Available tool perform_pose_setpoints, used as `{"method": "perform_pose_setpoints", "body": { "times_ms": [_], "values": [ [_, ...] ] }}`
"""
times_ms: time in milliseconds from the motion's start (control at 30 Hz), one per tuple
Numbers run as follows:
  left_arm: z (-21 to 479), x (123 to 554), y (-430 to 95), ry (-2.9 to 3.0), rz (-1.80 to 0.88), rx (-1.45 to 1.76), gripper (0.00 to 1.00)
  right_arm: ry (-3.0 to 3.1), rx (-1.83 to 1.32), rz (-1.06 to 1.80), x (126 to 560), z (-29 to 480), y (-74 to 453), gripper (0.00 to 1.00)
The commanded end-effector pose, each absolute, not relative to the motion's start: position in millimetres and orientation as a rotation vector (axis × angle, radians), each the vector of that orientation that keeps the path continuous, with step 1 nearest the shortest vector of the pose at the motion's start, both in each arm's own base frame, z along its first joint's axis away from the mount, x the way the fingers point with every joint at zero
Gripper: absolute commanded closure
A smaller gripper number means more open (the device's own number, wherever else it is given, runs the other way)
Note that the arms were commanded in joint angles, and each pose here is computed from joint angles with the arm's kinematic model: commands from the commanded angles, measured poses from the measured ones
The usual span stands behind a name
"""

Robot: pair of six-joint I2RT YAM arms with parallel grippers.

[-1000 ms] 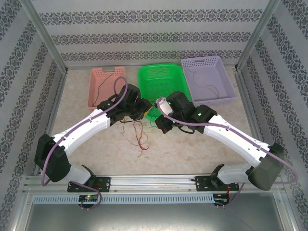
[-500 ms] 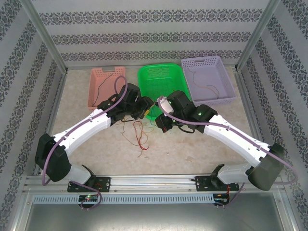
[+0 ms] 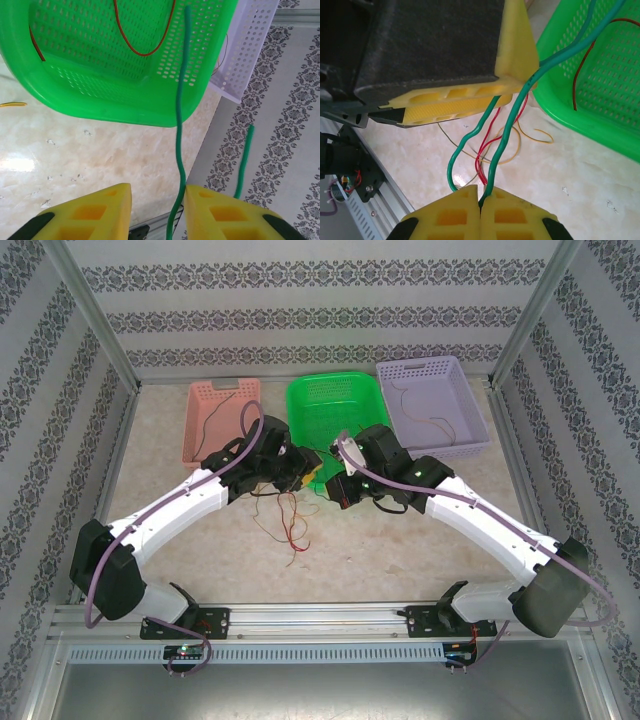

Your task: Untangle the cables

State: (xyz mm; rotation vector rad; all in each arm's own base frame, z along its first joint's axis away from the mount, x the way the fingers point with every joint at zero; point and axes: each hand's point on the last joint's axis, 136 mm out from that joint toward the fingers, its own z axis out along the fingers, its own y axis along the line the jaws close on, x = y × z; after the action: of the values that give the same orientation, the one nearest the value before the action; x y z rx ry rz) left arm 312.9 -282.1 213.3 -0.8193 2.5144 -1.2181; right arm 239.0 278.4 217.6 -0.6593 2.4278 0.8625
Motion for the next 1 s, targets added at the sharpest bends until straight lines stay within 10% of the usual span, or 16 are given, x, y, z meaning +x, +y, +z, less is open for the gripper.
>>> {"method": "perform_pose_setpoints", "body": {
  "times_ms": [0,267,967],
  "values": [
    [214,314,-286,2.516,-1.244,-0.785,0.77,2.388,-0.626,0.889,244,226,278,1.0],
    [200,304,-253,2.492,-1.076,-0.906,1.0,2.319,-0.37,0.873,269,248,249,1.0],
    [184,288,-230,2.122,-1.233,-1.577,1.0,1.599,0.825,1.143,329,284,151,1.0]
  ]
}}
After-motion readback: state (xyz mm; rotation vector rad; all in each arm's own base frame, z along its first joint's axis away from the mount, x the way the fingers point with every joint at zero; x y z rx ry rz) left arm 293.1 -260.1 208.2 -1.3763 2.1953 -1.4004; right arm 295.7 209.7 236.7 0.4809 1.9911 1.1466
